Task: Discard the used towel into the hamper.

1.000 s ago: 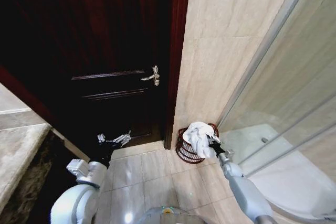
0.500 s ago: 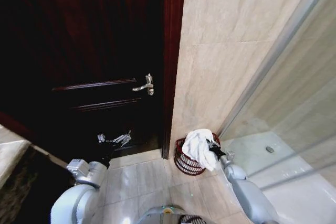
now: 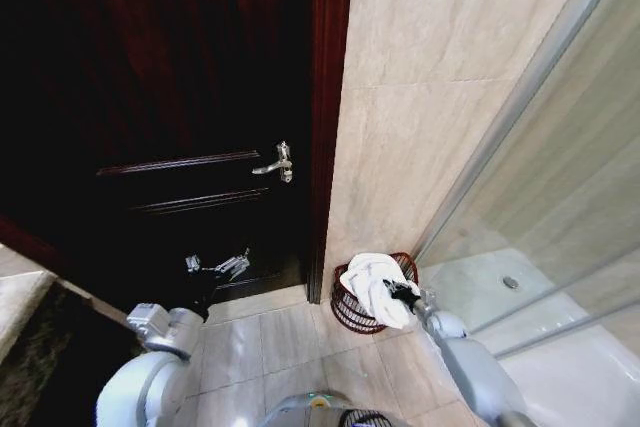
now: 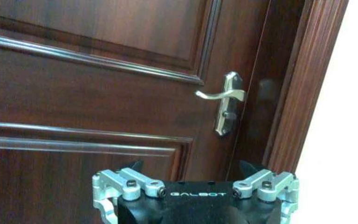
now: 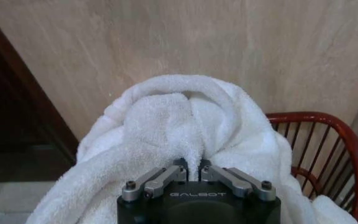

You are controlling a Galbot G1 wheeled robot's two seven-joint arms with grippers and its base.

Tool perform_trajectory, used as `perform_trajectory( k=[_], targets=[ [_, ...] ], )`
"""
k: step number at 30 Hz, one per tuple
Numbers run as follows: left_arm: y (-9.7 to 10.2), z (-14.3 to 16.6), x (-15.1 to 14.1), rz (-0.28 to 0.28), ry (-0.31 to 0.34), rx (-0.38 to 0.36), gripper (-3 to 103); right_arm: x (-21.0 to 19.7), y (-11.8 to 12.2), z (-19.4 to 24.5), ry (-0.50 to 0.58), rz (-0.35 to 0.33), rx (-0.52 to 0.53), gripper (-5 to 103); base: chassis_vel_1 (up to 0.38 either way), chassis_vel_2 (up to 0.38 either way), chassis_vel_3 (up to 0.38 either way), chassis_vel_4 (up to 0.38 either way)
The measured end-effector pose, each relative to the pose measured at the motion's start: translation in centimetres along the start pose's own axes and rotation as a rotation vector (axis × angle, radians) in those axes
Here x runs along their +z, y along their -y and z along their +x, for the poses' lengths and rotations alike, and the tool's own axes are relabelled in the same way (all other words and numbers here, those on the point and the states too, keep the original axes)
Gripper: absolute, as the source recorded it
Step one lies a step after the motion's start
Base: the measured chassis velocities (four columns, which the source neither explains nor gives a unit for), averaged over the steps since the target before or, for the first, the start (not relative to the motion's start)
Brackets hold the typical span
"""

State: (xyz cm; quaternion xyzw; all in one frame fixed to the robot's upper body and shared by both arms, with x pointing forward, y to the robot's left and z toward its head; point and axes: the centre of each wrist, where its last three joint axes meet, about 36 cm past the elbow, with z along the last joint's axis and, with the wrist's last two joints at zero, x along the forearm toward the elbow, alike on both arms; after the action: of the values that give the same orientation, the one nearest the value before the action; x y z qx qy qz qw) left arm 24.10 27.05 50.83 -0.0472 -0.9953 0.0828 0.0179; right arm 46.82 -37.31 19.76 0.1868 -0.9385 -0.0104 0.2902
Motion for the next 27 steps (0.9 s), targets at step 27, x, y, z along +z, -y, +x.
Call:
perform_trajectory(
  k=[27],
  targets=[
    [0.0, 0.0, 0.0, 0.000, 0.000, 0.000, 100, -3.0, 3.3, -6.9, -0.218, 0.269, 0.003, 8, 0.000, 0.000, 0.000, 0.000]
  ],
)
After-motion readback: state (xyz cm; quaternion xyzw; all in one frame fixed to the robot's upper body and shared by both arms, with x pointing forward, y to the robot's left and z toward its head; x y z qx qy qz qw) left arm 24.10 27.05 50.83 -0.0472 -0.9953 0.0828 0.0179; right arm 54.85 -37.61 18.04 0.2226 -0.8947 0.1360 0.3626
